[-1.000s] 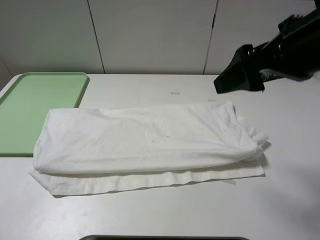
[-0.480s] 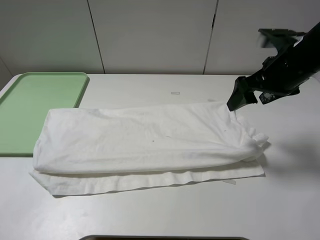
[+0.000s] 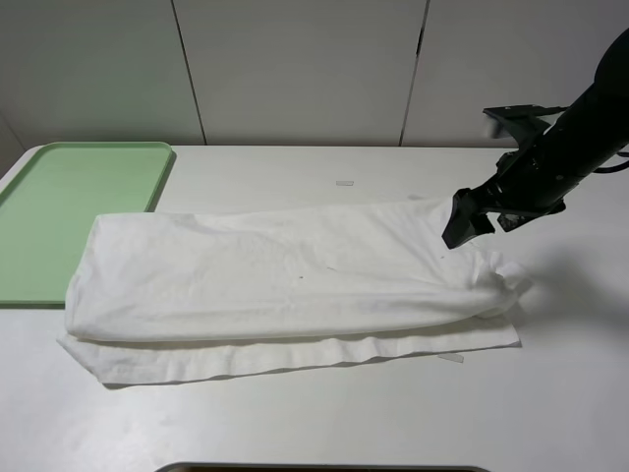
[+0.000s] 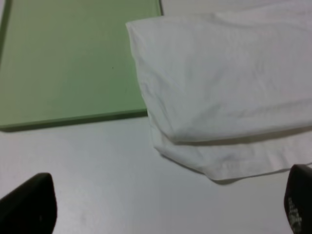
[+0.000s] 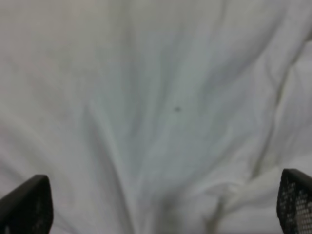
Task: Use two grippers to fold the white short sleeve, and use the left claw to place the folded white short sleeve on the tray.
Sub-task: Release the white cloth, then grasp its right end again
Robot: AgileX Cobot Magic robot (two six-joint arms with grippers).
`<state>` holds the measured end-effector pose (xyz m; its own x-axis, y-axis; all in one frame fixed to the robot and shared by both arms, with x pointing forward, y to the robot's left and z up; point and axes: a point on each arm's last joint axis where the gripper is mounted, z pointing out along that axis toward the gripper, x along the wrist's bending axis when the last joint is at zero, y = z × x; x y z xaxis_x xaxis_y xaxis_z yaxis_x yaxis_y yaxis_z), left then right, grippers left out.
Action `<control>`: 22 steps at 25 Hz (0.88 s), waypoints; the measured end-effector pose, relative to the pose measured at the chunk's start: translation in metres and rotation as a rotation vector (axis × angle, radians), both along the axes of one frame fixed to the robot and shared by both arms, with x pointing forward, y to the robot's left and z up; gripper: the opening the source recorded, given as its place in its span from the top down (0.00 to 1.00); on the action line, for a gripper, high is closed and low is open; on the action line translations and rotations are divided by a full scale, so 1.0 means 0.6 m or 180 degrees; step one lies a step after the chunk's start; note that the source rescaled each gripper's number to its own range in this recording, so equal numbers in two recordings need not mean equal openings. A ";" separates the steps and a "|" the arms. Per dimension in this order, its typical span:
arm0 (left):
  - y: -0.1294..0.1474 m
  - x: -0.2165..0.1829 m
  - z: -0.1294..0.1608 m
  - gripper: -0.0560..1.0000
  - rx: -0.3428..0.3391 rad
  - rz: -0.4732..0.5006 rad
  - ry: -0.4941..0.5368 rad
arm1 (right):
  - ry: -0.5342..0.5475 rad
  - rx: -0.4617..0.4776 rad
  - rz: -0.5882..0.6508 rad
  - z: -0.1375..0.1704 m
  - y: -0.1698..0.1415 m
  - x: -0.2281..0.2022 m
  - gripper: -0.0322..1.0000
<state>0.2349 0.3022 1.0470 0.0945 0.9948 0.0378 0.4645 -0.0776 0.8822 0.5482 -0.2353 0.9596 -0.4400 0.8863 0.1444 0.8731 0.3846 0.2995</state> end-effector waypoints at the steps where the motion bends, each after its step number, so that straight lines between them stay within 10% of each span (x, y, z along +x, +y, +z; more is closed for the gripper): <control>1: 0.000 0.000 0.000 0.07 0.0000 0.0000 0.0000 | -0.0022 -0.0009 -0.0033 -0.002 -0.009 0.004 0.00; 22: 0.000 0.000 0.000 0.07 0.0000 0.0000 0.0000 | 0.0414 0.0371 -0.0436 -0.123 -0.075 0.039 0.00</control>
